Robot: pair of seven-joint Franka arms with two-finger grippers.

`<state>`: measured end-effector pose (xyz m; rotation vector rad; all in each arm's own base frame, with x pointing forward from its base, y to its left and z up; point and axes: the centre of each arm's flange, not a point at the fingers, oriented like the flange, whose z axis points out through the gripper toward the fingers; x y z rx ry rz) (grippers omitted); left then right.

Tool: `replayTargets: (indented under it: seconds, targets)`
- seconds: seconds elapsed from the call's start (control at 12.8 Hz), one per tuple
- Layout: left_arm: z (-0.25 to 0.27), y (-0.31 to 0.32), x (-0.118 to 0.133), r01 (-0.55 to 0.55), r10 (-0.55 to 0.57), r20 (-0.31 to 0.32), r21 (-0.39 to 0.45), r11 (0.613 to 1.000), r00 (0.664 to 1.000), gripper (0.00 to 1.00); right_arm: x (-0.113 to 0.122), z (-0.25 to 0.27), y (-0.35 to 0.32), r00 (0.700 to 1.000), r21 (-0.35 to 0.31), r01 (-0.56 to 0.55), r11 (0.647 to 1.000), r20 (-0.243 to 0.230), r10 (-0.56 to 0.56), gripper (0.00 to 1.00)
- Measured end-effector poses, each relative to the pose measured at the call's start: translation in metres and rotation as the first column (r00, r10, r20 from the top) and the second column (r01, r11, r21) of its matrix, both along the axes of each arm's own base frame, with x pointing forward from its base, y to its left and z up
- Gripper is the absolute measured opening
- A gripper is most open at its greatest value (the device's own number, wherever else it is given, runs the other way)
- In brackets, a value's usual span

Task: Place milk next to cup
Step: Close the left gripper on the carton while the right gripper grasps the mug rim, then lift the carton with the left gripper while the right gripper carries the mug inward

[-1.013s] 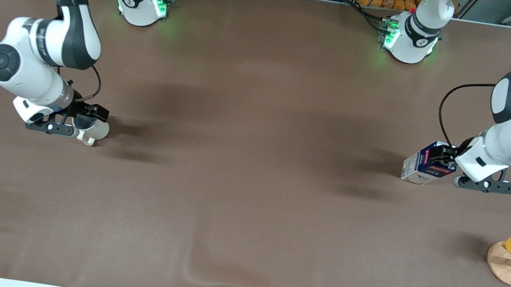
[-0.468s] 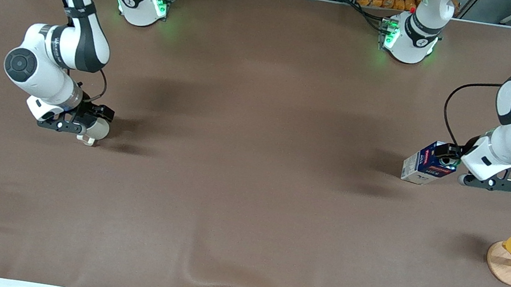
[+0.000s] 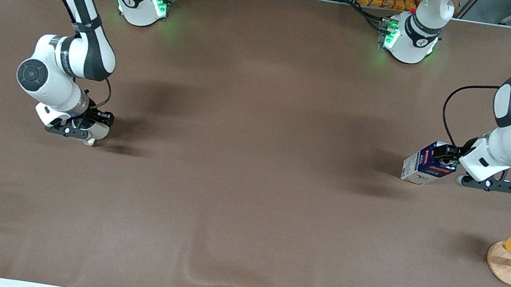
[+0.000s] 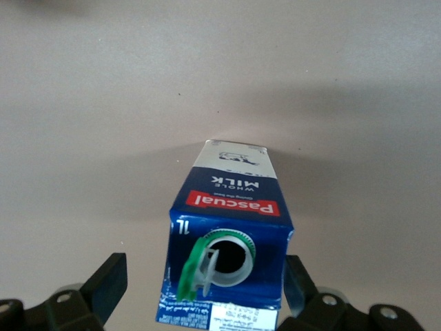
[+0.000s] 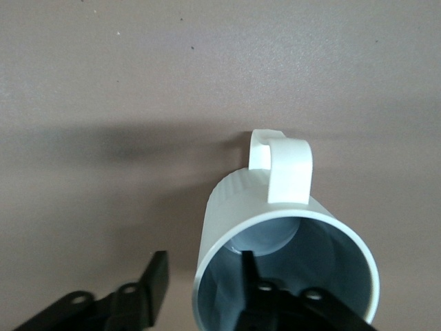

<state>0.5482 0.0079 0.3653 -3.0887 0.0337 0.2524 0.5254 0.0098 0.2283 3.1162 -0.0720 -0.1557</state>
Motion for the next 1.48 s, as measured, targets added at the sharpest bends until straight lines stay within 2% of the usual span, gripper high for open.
replayTargets:
  seconds: [0.23,0.31,0.47,0.78,1.01,1.17,1.25,1.32,1.48]
  targets:
    - [-0.002,-0.004,-0.001,-0.002,0.002,-0.004,-0.011,1.000,1.000,1.00,0.001,0.001,0.001,1.000,0.001,-0.001,1.000,-0.003,0.001,0.07]
    - [-0.004,-0.004,-0.002,-0.002,0.002,-0.008,-0.011,1.000,1.000,1.00,0.000,0.003,0.001,1.000,0.001,-0.002,1.000,-0.008,0.002,0.04]
    - [-0.012,-0.003,-0.002,-0.002,0.002,-0.023,-0.012,1.000,1.000,1.00,0.003,0.009,0.004,1.000,0.003,-0.006,1.000,-0.016,0.006,0.04]
    - [-0.024,-0.003,-0.002,-0.004,0.003,-0.046,-0.016,1.000,0.999,1.00,0.015,0.046,0.018,1.000,0.016,-0.024,1.000,0.001,0.024,0.04]
    - [-0.024,-0.003,-0.002,-0.003,0.002,-0.045,-0.016,1.000,0.999,0.96,0.022,0.079,0.050,0.999,0.070,-0.034,0.997,-0.032,0.037,0.04]
    - [-0.024,-0.003,-0.002,-0.003,0.002,-0.045,-0.016,1.000,0.999,0.78,0.026,0.098,0.078,0.998,0.082,-0.041,0.996,-0.034,0.044,0.04]
    - [-0.024,-0.003,-0.002,-0.003,0.002,-0.045,-0.016,1.000,0.999,0.78,0.025,0.101,0.092,0.998,0.081,-0.043,0.996,-0.033,0.046,0.04]
    - [-0.023,-0.003,-0.001,-0.003,0.002,-0.043,-0.016,1.000,0.999,0.73,0.021,0.101,0.112,0.998,0.084,-0.051,0.995,-0.036,0.054,0.04]
    - [-0.022,-0.003,-0.001,-0.003,0.002,-0.041,-0.016,1.000,0.999,0.68,0.008,0.102,0.162,0.998,0.098,-0.040,0.994,-0.045,0.045,0.04]
